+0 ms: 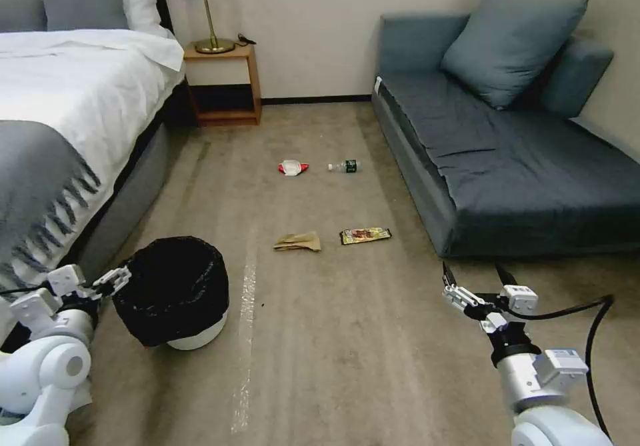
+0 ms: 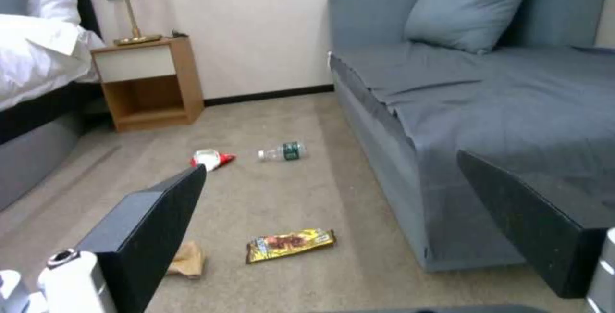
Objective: Pick up the trash bin, then pick up the garbage on the floor and place it into the trash bin.
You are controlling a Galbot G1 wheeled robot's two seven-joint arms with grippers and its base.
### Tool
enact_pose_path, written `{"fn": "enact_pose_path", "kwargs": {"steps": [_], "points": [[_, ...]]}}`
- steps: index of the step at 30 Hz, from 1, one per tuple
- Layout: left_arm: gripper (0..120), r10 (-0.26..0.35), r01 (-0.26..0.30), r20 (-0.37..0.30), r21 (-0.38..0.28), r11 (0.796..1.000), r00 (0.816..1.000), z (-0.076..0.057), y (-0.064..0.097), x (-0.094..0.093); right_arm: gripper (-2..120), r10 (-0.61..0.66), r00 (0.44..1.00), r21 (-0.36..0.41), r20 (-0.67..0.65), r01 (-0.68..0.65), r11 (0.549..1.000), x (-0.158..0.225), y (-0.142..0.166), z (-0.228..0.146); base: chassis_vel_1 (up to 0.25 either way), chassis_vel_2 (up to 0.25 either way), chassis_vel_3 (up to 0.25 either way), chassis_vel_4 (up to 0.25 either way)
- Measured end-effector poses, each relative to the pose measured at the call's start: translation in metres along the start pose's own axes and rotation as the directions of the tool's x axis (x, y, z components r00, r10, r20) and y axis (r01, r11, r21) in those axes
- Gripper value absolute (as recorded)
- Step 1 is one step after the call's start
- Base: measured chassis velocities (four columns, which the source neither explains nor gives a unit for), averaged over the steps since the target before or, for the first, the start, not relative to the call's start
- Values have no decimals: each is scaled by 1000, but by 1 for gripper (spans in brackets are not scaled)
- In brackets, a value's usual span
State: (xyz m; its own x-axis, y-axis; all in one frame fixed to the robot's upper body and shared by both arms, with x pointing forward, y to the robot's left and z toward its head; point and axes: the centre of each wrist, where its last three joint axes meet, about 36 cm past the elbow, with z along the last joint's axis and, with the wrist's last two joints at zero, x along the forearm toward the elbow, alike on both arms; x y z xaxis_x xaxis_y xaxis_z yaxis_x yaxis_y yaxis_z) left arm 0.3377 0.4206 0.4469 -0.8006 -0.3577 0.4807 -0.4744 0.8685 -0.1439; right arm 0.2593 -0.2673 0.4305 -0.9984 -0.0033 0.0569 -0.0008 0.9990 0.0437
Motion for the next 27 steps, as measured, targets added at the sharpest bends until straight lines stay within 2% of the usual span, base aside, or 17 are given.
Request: {"fn": "enact_pose_path", "kwargs": {"steps": [1, 5, 13, 19, 22, 27], "points": [[100, 0, 0, 0, 0, 1000, 1000, 0, 0, 0, 100, 0, 1000, 0, 0, 0, 1000, 0, 0, 0, 0, 0, 0, 0], [100, -16, 17, -83, 11, 1000, 996, 12, 2, -13, 100, 2, 1000, 0, 1, -2, 1000, -2, -1, 1, 0, 0, 0, 0], [100, -26, 34, -160, 44, 998, 987, 28, 6, -37, 100, 10, 1000, 3, 3, -10, 1000, -1, -3, 1, 0, 0, 0, 0], [100, -21, 39, -199, 85, 996, 980, 30, 8, -48, 100, 11, 1000, 3, 1, -11, 1000, 0, -3, 2, 0, 0, 0, 0], [100, 1, 34, -238, 141, 989, 971, 29, 8, -55, 100, 7, 1000, 3, -2, -7, 1000, 2, 0, 4, 0, 0, 0, 0], [100, 19, 31, -265, 183, 983, 964, 27, 7, -59, 100, 2, 1000, 2, -5, -2, 1000, 4, 2, 4, 0, 0, 0, 0]]}}
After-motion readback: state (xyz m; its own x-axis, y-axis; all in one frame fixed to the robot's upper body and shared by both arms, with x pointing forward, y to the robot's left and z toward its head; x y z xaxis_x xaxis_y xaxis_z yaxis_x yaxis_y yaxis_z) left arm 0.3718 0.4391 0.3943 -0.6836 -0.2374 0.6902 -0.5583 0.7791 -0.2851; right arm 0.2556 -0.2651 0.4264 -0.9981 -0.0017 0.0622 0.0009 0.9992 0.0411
